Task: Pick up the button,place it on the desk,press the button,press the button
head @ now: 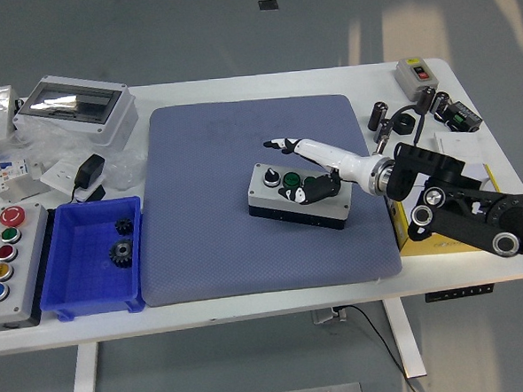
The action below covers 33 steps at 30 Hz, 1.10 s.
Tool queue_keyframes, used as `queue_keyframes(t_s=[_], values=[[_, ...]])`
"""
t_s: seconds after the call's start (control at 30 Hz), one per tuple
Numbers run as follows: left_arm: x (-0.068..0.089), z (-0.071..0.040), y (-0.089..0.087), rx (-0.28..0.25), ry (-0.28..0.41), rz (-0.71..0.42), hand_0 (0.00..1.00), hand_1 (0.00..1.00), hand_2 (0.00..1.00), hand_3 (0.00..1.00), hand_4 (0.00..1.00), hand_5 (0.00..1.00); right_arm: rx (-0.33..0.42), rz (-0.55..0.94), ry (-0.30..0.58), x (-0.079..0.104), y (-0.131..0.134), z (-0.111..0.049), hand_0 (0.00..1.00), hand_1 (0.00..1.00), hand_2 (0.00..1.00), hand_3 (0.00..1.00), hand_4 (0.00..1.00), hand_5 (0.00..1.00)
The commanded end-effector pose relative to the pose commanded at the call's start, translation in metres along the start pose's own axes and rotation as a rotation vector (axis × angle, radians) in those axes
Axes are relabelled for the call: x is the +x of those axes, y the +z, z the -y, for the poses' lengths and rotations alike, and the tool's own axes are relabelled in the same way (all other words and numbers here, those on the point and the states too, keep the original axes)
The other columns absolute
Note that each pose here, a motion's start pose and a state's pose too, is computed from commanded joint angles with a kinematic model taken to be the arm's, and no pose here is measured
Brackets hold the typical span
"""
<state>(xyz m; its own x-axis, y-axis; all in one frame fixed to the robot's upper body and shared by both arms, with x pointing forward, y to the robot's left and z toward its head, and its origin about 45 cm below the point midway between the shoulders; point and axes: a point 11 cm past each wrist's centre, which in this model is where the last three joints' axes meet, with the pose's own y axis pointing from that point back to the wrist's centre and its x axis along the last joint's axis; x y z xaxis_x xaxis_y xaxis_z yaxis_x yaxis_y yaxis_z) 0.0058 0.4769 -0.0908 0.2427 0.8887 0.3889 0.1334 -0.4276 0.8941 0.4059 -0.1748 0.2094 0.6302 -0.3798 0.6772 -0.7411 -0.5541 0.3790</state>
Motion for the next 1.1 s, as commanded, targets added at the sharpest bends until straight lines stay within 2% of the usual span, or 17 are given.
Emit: queue_keyframes(t_s=[0.33, 0.37, 0.53, 0.57, 1.1], values=[[-0.002, 0.0, -0.001, 0.006, -0.005, -0.004, 0.63, 0.569, 0.525, 0.583, 0.551, 0.118, 0.018, 0.082, -0.04, -0.001, -0.014, 0.015, 0.993, 0.972, 0.988, 0.998, 0.625, 0.021], [-0.002, 0.0, -0.001, 0.005, -0.005, -0.003, 0.63, 0.568, 0.524, 0.584, 0.548, 0.114, 0.017, 0.089, -0.046, -0.003, -0.014, 0.016, 0.998, 0.978, 0.993, 0.998, 0.809, 0.197], [-0.003, 0.0, 0.0, 0.005, -0.008, -0.001, 0.63, 0.568, 0.524, 0.584, 0.548, 0.114, 0.011, 0.107, -0.055, -0.01, -0.01, 0.019, 0.998, 0.978, 0.993, 0.998, 0.809, 0.197], [-0.003, 0.0, -0.001, 0.006, -0.008, -0.001, 0.63, 0.568, 0.525, 0.584, 0.547, 0.11, 0.009, 0.109, -0.055, -0.01, -0.009, 0.02, 0.998, 0.982, 0.994, 0.998, 0.941, 0.324], [-0.004, 0.0, -0.002, 0.006, -0.009, 0.002, 0.628, 0.568, 0.525, 0.584, 0.544, 0.105, 0.026, 0.122, -0.089, -0.023, -0.012, 0.014, 0.985, 0.974, 0.991, 0.998, 0.98, 0.383]])
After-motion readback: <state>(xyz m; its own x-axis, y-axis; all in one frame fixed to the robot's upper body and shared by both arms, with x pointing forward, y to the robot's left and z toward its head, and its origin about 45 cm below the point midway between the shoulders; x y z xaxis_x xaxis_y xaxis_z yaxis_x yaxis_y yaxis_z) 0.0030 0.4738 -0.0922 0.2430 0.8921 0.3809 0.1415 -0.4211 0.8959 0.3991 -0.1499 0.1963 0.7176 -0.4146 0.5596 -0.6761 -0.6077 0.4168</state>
